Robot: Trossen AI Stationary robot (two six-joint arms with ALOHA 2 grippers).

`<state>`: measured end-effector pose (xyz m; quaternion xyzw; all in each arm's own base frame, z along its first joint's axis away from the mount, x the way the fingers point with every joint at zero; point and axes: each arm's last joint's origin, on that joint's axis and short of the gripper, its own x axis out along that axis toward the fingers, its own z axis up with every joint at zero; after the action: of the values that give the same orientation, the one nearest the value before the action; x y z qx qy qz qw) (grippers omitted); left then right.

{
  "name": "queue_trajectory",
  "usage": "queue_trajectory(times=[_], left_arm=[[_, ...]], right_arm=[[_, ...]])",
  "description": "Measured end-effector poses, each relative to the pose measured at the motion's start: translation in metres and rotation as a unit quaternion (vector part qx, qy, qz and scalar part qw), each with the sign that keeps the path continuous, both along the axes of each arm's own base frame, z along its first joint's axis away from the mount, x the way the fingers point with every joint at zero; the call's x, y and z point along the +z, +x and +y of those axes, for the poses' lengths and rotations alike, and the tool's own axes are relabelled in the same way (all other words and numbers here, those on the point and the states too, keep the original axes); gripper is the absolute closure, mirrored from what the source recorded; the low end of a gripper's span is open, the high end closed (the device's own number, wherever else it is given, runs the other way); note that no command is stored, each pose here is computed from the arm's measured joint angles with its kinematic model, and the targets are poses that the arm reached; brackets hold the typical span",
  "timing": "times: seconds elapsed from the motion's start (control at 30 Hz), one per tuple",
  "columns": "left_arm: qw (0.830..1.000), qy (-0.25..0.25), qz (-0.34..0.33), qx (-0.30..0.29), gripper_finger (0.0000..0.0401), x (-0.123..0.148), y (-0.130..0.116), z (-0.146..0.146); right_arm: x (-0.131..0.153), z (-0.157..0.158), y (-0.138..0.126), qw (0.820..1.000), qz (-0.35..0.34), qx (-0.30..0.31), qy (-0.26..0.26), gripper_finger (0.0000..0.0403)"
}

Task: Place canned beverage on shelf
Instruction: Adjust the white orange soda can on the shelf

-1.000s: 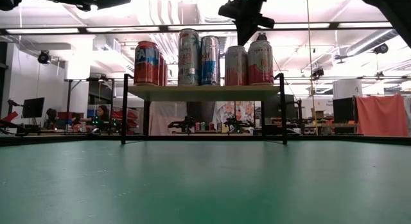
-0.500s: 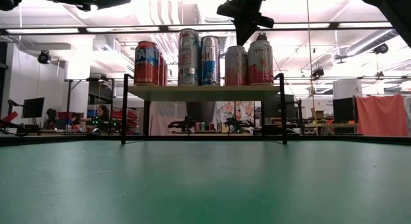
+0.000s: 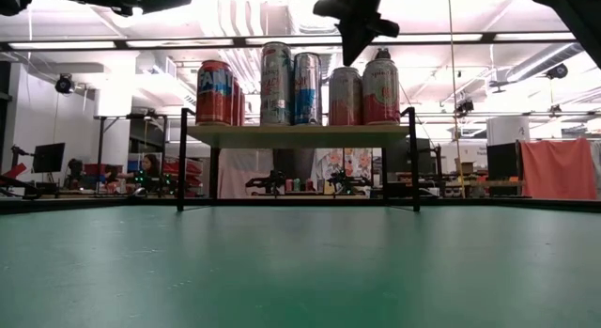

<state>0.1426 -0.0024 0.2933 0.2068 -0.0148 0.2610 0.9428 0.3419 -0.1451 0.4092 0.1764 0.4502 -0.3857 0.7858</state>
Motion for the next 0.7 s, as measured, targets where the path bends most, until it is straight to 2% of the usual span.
queue_trajectory(times=[0.7], left_arm=[[1.0,0.0,0.0,0.0,0.0388,0.0,0.0,0.0]], right_arm=[[-0.01,0.008,0.012,1.0,0.01,0.012,0.008,0.0394]])
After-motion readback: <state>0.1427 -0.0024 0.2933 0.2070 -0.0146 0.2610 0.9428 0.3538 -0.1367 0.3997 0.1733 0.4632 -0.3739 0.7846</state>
